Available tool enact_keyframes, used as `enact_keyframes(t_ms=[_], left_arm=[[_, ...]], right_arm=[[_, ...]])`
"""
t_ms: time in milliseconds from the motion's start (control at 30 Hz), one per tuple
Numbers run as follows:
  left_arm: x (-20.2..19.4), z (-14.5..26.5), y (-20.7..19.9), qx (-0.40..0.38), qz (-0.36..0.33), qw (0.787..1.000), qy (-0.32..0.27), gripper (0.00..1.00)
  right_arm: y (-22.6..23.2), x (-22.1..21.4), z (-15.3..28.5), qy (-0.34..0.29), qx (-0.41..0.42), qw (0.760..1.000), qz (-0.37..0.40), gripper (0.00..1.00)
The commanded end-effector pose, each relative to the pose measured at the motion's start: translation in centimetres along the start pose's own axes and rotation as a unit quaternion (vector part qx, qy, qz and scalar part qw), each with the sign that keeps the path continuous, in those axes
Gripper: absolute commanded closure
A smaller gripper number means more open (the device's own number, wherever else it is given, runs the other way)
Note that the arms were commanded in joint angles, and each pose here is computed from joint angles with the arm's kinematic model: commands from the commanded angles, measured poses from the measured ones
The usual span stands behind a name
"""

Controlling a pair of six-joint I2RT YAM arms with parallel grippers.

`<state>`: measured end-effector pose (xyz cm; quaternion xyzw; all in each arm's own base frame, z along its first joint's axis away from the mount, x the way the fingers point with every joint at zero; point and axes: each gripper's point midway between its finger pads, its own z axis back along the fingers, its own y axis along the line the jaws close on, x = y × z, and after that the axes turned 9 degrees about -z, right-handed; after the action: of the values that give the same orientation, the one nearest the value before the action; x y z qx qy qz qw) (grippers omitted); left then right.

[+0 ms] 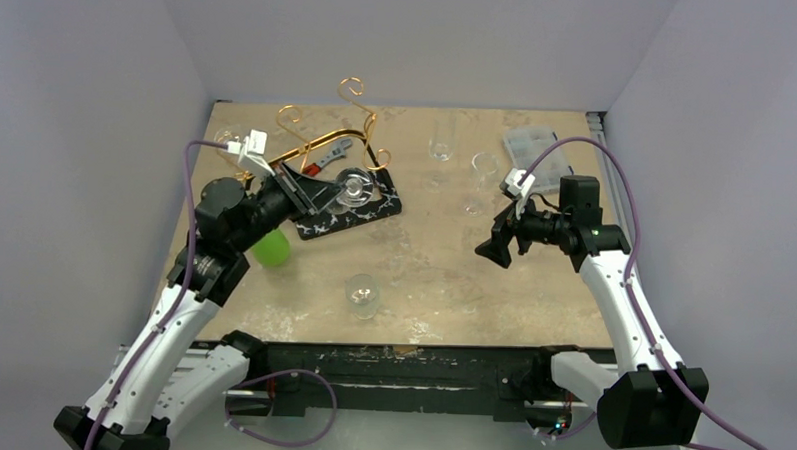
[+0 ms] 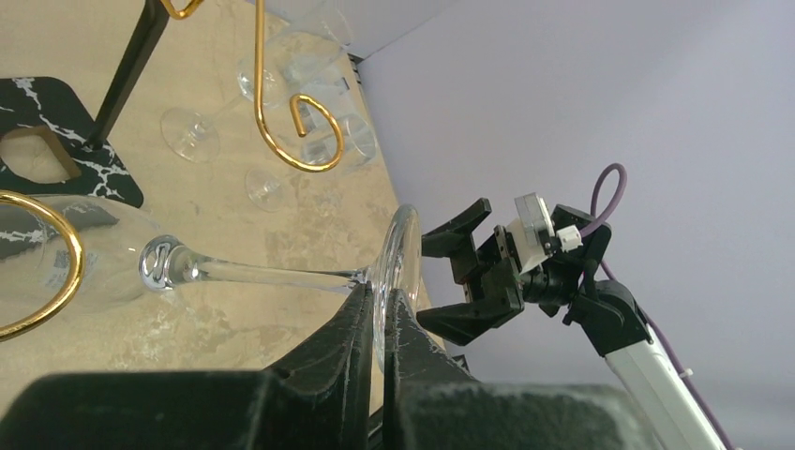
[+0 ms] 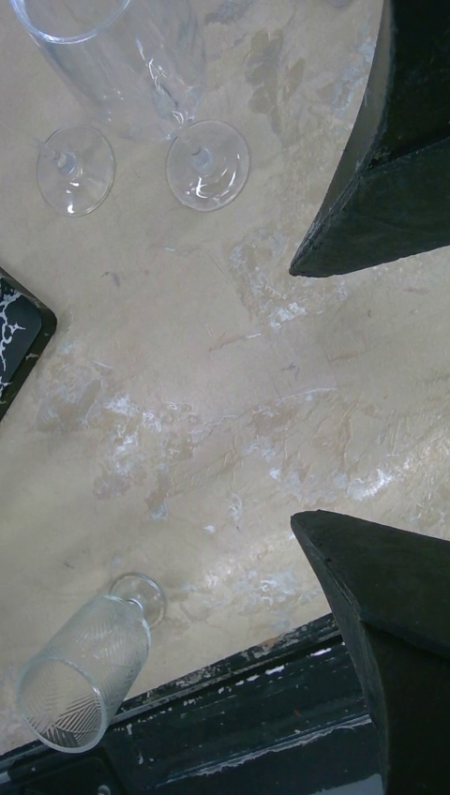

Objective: Place the wine glass upside down on the wine glass rack
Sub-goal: Turn the wine glass upside down at the wine rack.

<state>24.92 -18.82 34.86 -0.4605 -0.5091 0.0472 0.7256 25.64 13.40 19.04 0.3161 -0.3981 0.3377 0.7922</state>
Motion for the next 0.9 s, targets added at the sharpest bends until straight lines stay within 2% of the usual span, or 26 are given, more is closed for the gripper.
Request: enact_keyframes(t_ms=[0, 500, 867], left_arm=[[4.1, 0.5, -1.6, -0.025, -0.004, 0.996, -0.084, 1.0], [6.4, -1.8, 4.2, 0.023, 0.065, 0.987, -0.145, 1.0], [7.7, -0.4, 7.2, 0.077, 0.128, 0.964, -0.219, 1.0]], right_arm=[[0.1, 0.4, 0.2, -0.008, 0.001, 1.0, 0.016, 0.09], [0.1, 0.4, 0.2, -0.007, 0.001, 1.0, 0.017, 0.09], [0.1, 0.4, 0.2, -0.008, 0.001, 1.0, 0.018, 0.09]])
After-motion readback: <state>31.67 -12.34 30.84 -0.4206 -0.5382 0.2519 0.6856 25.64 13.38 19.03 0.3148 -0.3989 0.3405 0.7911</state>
